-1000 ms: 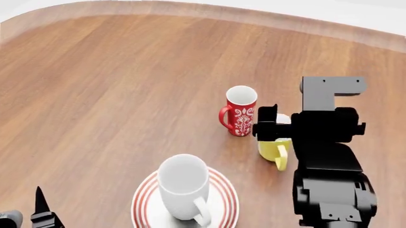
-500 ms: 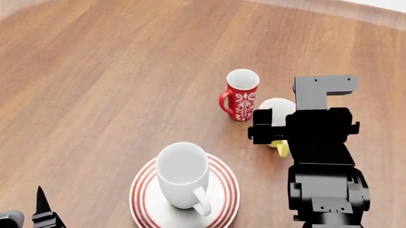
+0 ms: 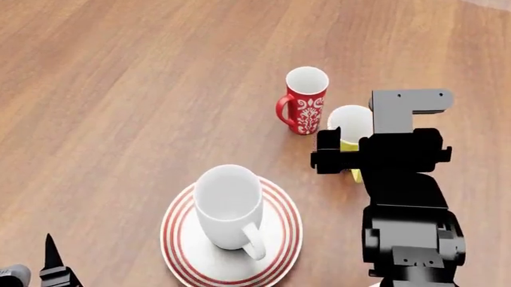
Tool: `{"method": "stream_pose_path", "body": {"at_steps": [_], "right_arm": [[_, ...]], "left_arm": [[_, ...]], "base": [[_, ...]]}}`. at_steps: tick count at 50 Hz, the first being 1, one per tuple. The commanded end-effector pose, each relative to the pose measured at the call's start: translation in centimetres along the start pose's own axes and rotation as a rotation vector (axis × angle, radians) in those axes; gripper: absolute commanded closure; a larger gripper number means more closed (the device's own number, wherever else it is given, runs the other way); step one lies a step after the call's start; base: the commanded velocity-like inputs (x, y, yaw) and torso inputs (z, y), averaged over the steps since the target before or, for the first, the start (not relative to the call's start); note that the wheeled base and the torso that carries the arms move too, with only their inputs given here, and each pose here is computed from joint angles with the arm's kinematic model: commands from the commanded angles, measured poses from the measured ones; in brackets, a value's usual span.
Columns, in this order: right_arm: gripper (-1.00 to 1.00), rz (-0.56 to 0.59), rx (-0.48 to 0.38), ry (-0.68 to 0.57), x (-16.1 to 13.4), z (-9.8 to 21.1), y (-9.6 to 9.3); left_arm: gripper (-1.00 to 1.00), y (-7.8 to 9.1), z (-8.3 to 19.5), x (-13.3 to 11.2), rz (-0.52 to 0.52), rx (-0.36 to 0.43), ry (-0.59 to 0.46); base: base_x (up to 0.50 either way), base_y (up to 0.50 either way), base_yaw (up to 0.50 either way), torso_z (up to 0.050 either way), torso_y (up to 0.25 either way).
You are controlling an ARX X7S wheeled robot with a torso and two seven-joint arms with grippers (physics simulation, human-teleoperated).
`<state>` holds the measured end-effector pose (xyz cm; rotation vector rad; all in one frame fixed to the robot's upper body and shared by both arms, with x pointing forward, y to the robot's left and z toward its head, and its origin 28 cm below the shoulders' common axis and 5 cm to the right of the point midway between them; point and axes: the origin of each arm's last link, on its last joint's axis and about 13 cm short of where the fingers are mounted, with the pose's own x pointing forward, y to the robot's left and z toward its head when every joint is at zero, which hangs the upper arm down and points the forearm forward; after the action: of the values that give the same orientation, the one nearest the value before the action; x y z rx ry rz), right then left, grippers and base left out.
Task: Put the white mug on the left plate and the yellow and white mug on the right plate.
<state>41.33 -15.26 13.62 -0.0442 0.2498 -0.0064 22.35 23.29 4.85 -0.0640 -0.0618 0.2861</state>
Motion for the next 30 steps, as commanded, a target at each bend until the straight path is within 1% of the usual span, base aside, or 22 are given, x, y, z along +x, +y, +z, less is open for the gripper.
{"method": "stream_pose_path", "body": {"at_steps": [1,2,3,13,14,15,18,24,26,27,29,30], "right_arm": [[-1.00,0.062,0.007,0.001,0.09,-0.52,0.87],[-1.00,0.062,0.007,-0.001,0.09,-0.52,0.87],[-1.00,0.063,0.008,0.000,0.09,-0.54,0.88],[-1.00,0.058,0.008,-0.011,0.11,-0.51,0.81],[-1.00,0.045,0.014,-0.044,0.16,-0.35,0.75],[-1.00,0.045,0.010,-0.055,0.18,-0.28,0.74],[-1.00,0.048,0.032,-0.101,0.25,0.13,0.61],[-1.00,0.052,0.030,-0.113,0.27,0.14,0.63],[-1.00,0.052,0.030,-0.113,0.26,0.09,0.63],[-1.00,0.052,0.030,-0.113,0.26,0.08,0.65],[-1.00,0.053,0.029,-0.111,0.25,-0.01,0.62],[-1.00,0.054,0.029,-0.110,0.25,-0.04,0.62]], "left_arm": [[-1.00,0.16,0.01,0.30,0.012,-0.002,-0.033],[-1.00,0.22,0.17,0.21,-0.003,-0.014,-0.031],[-1.00,0.23,0.20,0.30,0.018,-0.017,-0.036],[-1.00,0.16,0.10,0.26,0.012,-0.017,-0.031],[-1.00,0.12,0.03,0.35,0.025,-0.026,-0.014],[-1.00,0.15,0.07,0.37,0.018,-0.027,-0.014],[-1.00,0.21,0.15,0.31,0.022,-0.030,-0.016],[-1.00,0.20,0.19,0.24,0.021,-0.017,-0.028],[-1.00,0.24,0.34,0.07,0.006,-0.026,-0.037],[-1.00,0.28,0.38,0.06,0.006,-0.032,-0.039],[-1.00,0.25,0.33,0.14,0.007,-0.021,-0.044],[-1.00,0.25,0.30,0.18,0.010,-0.034,-0.037]], "base": [[0.00,0.00,0.00,0.000,0.000],[0.00,0.00,0.00,0.013,-0.250],[0.00,0.00,0.00,0.017,-0.250],[0.00,0.00,0.00,0.018,-0.250],[0.00,0.00,0.00,0.000,0.000],[0.00,0.00,0.00,0.000,0.000],[0.00,0.00,0.00,0.000,0.000],[0.00,0.00,0.00,0.000,0.000],[0.00,0.00,0.00,0.000,0.000],[0.00,0.00,0.00,0.006,-0.182],[0.00,0.00,0.00,0.010,-0.250],[0.00,0.00,0.00,0.011,-0.250]]}}
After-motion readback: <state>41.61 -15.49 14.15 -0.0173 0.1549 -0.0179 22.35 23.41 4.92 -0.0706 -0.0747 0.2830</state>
